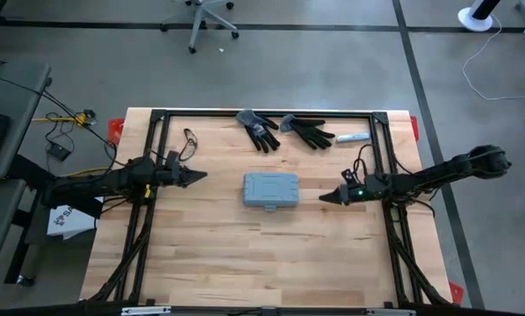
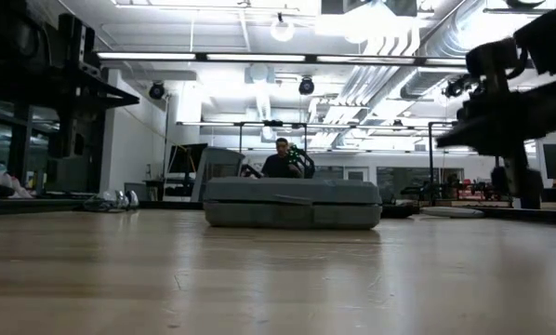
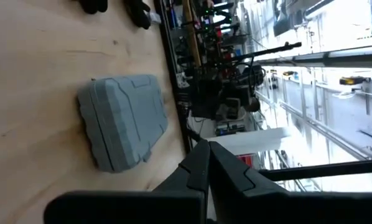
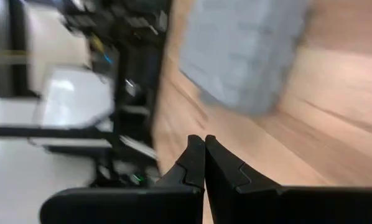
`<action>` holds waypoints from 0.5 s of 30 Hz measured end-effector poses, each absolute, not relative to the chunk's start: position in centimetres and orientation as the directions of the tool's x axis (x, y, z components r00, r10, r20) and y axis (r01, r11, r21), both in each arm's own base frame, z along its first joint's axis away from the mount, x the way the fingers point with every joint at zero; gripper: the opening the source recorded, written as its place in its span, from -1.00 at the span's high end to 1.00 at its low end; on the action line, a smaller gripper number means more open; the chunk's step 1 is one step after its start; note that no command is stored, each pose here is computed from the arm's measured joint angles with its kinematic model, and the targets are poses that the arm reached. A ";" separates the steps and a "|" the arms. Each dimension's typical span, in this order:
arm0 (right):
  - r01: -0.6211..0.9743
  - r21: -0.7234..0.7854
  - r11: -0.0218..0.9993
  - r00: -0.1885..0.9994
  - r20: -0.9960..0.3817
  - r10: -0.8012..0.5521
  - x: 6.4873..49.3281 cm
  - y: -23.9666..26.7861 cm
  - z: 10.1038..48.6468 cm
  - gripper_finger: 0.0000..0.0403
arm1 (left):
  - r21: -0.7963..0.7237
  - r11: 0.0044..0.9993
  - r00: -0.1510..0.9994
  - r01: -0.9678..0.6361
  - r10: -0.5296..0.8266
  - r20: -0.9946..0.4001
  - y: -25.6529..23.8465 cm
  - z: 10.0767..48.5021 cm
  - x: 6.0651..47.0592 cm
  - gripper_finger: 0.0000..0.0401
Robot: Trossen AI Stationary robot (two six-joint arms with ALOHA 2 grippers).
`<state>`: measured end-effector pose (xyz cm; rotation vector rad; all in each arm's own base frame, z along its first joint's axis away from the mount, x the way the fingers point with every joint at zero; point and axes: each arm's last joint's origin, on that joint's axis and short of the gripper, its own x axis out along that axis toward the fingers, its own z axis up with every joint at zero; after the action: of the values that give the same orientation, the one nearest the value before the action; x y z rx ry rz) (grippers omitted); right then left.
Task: Prefit tool cases
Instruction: Return to Home Position
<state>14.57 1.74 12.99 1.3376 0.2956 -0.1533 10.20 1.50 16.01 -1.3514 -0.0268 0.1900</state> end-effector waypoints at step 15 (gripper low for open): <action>0.487 0.814 0.315 0.846 -0.530 0.061 13.5 1.6 10.7 1.00 | -0.972 0.204 0.985 -0.121 0.147 -0.091 1.5 16.0 10.2 1.00</action>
<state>13.54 1.65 10.74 1.2316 0.5218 -0.2979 10.20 1.49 16.00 -1.3525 -0.0233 0.1869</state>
